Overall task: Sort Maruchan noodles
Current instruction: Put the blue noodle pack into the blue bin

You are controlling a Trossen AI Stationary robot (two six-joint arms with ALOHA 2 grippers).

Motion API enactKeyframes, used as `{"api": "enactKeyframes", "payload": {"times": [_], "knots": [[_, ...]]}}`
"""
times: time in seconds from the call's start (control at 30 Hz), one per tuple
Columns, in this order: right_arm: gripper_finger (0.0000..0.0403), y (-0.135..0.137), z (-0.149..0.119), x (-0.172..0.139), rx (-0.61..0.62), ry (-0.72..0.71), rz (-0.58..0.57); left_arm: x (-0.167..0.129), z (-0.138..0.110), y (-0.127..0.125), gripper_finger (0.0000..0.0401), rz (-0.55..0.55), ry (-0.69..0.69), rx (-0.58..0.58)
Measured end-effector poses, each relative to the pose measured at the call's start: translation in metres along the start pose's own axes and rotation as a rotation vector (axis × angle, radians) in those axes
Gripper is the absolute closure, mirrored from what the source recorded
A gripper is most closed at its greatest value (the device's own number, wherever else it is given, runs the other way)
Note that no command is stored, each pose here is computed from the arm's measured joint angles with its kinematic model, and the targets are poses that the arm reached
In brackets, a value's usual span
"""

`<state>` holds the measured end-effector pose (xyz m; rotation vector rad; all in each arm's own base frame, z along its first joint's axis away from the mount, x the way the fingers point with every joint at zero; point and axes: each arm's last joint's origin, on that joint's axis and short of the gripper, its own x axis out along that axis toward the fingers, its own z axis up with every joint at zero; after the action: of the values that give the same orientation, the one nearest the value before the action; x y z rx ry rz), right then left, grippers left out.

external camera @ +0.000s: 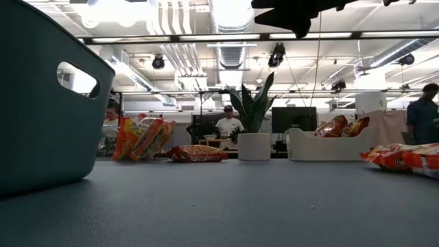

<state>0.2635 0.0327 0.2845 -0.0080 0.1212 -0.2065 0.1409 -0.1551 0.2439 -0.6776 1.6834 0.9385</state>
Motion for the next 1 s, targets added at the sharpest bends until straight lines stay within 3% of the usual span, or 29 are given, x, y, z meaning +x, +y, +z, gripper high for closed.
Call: {"api": "enactKeyframes", "payload": {"times": [0.13, 0.4, 0.67, 0.83, 1.0], "knots": [[0.0179, 0.0, 0.0, 0.0, -0.002, 0.005, 0.0, -0.003, -0.001, 0.0, 0.0397, -0.022, -0.036, 0.048], [0.0179, 0.0, -0.001, 0.0, -0.001, 0.012, 0.0, -0.028, -0.005, -0.002, 0.0401, -0.165, -0.25, 0.125], [0.0179, 0.0, -0.001, 0.0, 0.0, 0.013, 0.0, -0.005, 0.0, -0.002, 0.0401, -0.106, -0.256, 0.089], [0.0179, 0.0, -0.001, 0.0, 0.012, 0.013, 0.0, 0.009, -0.001, -0.003, 0.0401, -0.086, -0.162, 0.089], [0.0179, 0.0, -0.001, 0.0, 0.013, 0.013, 0.0, 0.01, -0.001, -0.003, 0.0401, -0.083, -0.153, 0.078]]}}
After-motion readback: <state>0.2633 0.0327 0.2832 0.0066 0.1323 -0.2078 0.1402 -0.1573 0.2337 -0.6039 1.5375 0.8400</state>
